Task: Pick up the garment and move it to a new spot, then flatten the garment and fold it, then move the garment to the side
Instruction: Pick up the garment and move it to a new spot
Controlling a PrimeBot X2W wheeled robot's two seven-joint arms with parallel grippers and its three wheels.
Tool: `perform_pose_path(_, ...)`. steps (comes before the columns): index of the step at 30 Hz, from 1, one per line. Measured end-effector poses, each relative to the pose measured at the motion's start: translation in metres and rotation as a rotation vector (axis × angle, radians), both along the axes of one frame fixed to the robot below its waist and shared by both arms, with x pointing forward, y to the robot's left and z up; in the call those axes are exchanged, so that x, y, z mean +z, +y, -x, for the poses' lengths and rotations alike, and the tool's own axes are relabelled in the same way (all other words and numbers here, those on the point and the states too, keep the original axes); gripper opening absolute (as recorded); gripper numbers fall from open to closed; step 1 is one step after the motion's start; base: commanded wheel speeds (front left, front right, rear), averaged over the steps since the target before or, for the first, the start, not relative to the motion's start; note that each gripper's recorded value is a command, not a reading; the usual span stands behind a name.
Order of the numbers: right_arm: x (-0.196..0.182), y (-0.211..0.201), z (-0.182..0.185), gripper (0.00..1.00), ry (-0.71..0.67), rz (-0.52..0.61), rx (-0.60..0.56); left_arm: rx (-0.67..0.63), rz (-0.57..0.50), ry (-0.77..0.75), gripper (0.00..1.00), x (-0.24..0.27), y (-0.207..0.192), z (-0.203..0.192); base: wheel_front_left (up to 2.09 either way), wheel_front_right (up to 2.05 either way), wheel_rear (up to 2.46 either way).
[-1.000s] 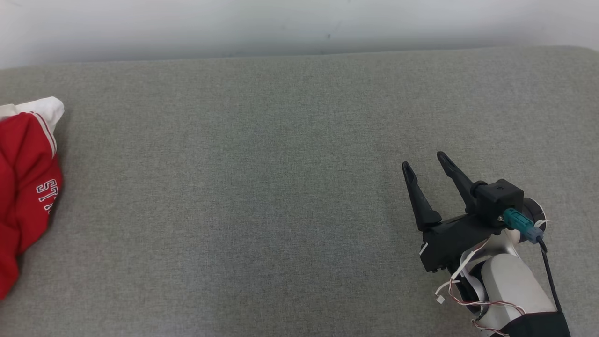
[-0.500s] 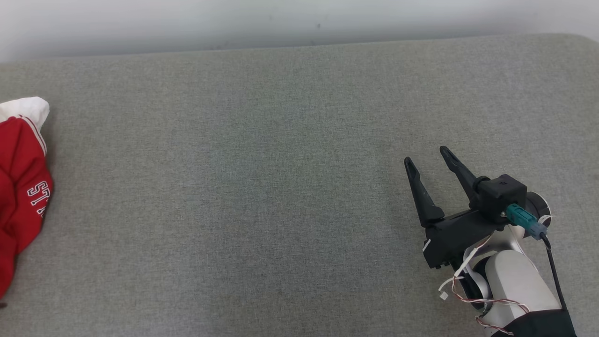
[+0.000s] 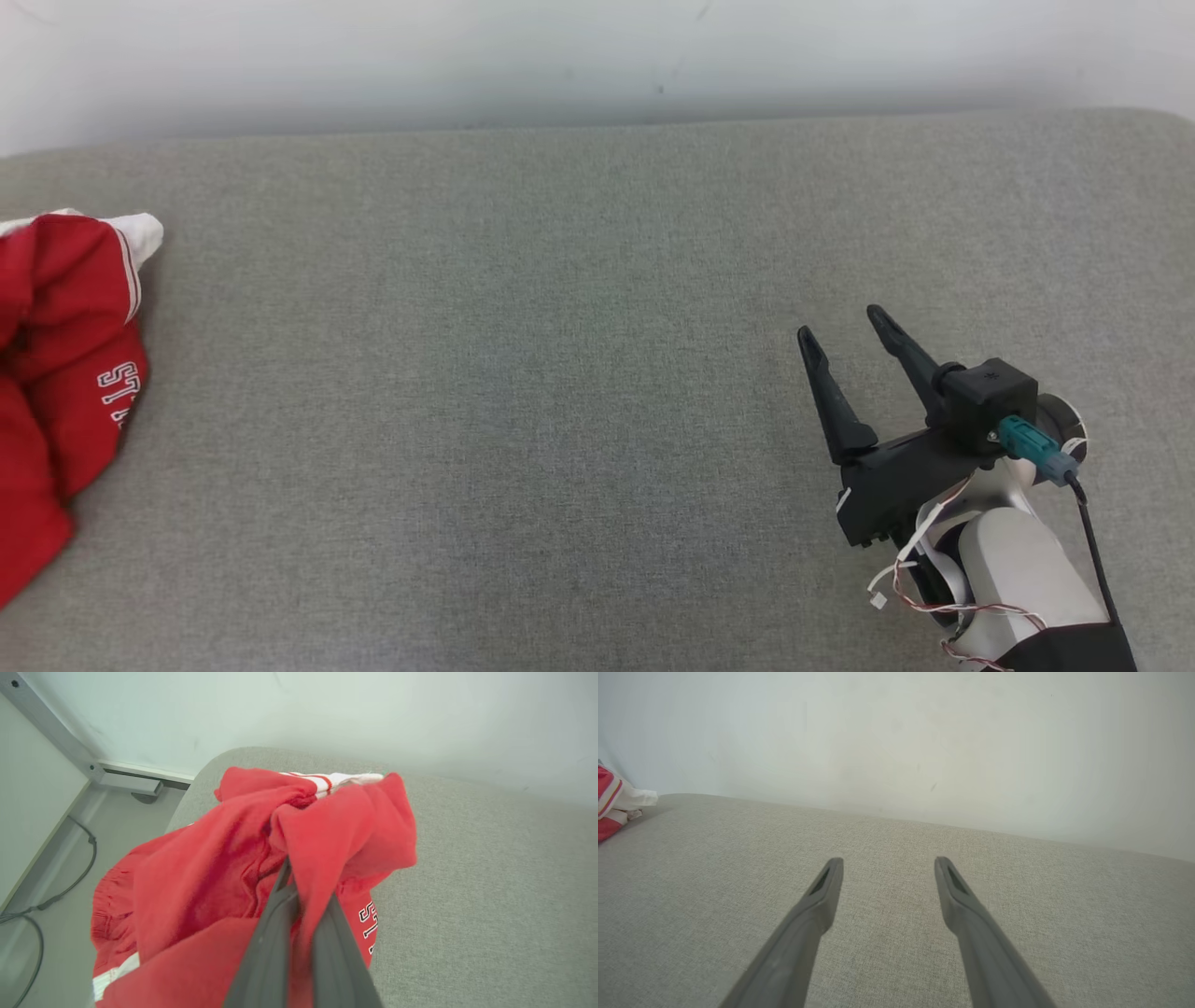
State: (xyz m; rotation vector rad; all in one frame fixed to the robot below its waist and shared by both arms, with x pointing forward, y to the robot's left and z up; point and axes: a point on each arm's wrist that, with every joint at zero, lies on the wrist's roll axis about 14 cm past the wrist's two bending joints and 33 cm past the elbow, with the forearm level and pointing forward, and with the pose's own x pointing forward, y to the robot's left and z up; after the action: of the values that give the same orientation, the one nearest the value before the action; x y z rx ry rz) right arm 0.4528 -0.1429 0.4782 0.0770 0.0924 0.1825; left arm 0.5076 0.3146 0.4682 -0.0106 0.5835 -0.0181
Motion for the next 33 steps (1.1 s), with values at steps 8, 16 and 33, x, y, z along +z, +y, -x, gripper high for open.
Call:
perform_pose_path(8, 0.007, 0.005, 0.006, 1.0, -0.021, -0.03, 0.004, -0.14, -0.075, -0.226, 0.0, 0.074, -0.027, -0.021, 0.0, 0.0, 0.0)
perform_pose_path(16, 0.01, -0.002, 0.012, 1.0, -0.035, -0.047, -0.017, -0.308, -0.117, -0.38, 0.0, 0.13, -0.075, -0.033, 0.0, 0.0, 0.0)
perform_pose_path(33, 0.011, -0.066, 0.032, 1.0, -0.059, -0.074, -0.202, -0.79, -0.061, -0.626, 0.0, 0.195, -0.251, -0.027, 0.0, 0.0, 0.0)
